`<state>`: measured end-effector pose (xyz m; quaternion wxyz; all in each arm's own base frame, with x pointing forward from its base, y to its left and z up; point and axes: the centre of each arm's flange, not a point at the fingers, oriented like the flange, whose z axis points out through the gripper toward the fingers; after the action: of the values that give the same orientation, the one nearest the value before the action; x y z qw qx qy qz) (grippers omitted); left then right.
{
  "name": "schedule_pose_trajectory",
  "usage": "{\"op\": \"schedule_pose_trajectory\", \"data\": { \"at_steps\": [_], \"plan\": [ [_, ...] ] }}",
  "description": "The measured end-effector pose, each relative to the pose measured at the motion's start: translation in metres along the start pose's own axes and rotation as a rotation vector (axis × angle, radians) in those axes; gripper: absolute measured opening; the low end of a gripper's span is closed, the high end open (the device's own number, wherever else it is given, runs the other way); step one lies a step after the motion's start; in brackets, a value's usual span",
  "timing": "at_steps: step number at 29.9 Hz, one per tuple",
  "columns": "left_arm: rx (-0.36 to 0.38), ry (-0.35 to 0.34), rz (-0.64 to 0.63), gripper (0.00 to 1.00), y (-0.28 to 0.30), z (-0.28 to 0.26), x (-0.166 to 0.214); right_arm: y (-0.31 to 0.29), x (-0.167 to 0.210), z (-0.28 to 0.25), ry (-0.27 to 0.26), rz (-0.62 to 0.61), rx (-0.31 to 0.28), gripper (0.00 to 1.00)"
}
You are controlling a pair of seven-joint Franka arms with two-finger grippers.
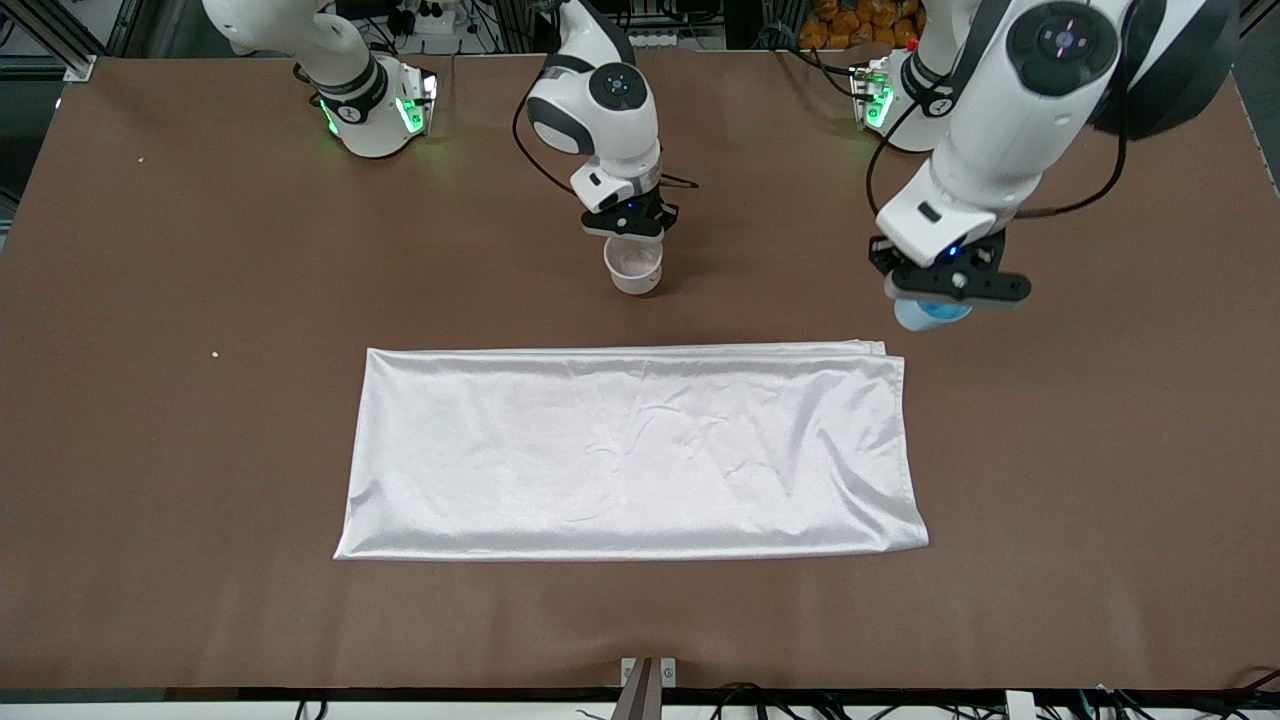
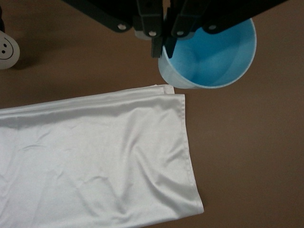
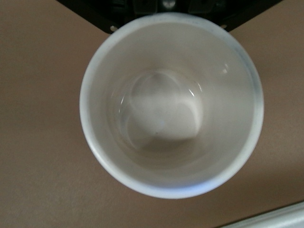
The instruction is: Place blue cup into white mug on table
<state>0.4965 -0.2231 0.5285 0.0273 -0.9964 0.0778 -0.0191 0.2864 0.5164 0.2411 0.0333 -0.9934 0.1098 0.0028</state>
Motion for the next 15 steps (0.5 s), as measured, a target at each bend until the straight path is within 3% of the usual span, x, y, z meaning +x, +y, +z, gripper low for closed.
{"op": "schedule_pose_trajectory", "data": {
  "at_steps": [8, 15],
  "plan": [
    [-0.016, -0.008, -0.039, 0.04, -0.025, -0.004, -0.042, -0.004, -0.018, 0.009, 0.001, 0.015, 0.02, 0.08],
    [-0.026, -0.008, -0.061, 0.04, -0.036, 0.005, -0.046, -0.005, -0.028, 0.019, 0.006, 0.027, 0.015, 0.08]
  ]
}}
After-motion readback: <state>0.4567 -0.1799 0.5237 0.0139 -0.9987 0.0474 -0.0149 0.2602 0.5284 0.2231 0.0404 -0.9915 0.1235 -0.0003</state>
